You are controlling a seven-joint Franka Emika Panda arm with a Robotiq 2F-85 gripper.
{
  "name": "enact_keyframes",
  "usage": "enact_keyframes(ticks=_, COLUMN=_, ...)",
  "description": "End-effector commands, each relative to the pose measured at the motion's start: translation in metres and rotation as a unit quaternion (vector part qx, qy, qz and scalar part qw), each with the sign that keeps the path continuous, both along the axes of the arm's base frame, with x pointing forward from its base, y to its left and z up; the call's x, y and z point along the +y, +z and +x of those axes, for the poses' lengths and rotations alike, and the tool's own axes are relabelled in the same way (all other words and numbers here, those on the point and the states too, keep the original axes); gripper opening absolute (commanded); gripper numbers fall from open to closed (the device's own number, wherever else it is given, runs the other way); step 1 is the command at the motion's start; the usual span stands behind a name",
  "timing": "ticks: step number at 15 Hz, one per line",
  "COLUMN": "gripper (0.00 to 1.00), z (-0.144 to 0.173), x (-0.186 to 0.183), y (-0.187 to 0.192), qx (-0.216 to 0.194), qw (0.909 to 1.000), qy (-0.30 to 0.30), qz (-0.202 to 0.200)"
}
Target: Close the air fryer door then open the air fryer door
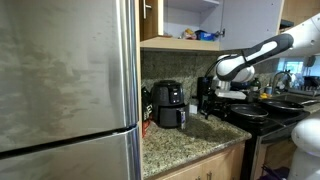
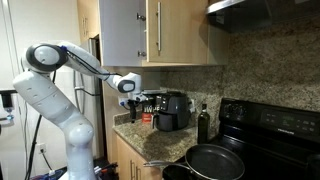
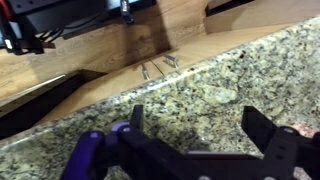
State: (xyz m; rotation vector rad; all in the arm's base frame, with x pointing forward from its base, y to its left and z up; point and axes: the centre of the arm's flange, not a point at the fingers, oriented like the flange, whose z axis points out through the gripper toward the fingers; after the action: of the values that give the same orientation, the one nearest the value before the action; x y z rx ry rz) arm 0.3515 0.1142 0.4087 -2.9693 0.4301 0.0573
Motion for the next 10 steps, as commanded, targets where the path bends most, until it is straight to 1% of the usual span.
enact_keyframes(ticks=1, gripper=1.0, z=0.01, x=0.007, y=-0.001, qx=-0.003, qw=0.9999, qy=-0.005, qz=0.011)
enact_keyframes(ticks=3, gripper=1.0, z=0.022, x=0.013, y=0.003, qx=-0.006, qw=0.9997, qy=-0.01, qz=0.021)
enact_keyframes(ticks=4, gripper=1.0, z=0.025, x=0.017, y=-0.002, qx=-0.012, qw=0.9999, qy=-0.005, qz=-0.002)
enact_keyframes(ticks=5, gripper=1.0, z=0.033, x=0.023, y=-0.009, qx=-0.03, qw=0.9988, qy=0.01, qz=-0.036)
enact_keyframes(ticks=6, gripper=1.0, z=0.041, x=0.029, y=-0.01, qx=-0.043, qw=0.9969, qy=0.028, qz=-0.06)
enact_keyframes(ticks=7, gripper=1.0, z=0.054, x=0.039, y=-0.011, qx=-0.068, qw=0.9935, qy=0.045, qz=-0.079)
enact_keyframes(ticks=8, gripper=1.0, z=0.063, x=0.05, y=-0.009, qx=-0.097, qw=0.9895, qy=0.06, qz=-0.09)
enact_keyframes(ticks=9, gripper=1.0, z=0.073, x=0.063, y=-0.004, qx=-0.122, qw=0.9855, qy=0.075, qz=-0.09)
enact_keyframes(ticks=10, gripper=1.0, z=0.081, x=0.072, y=-0.002, qx=-0.139, qw=0.983, qy=0.086, qz=-0.084)
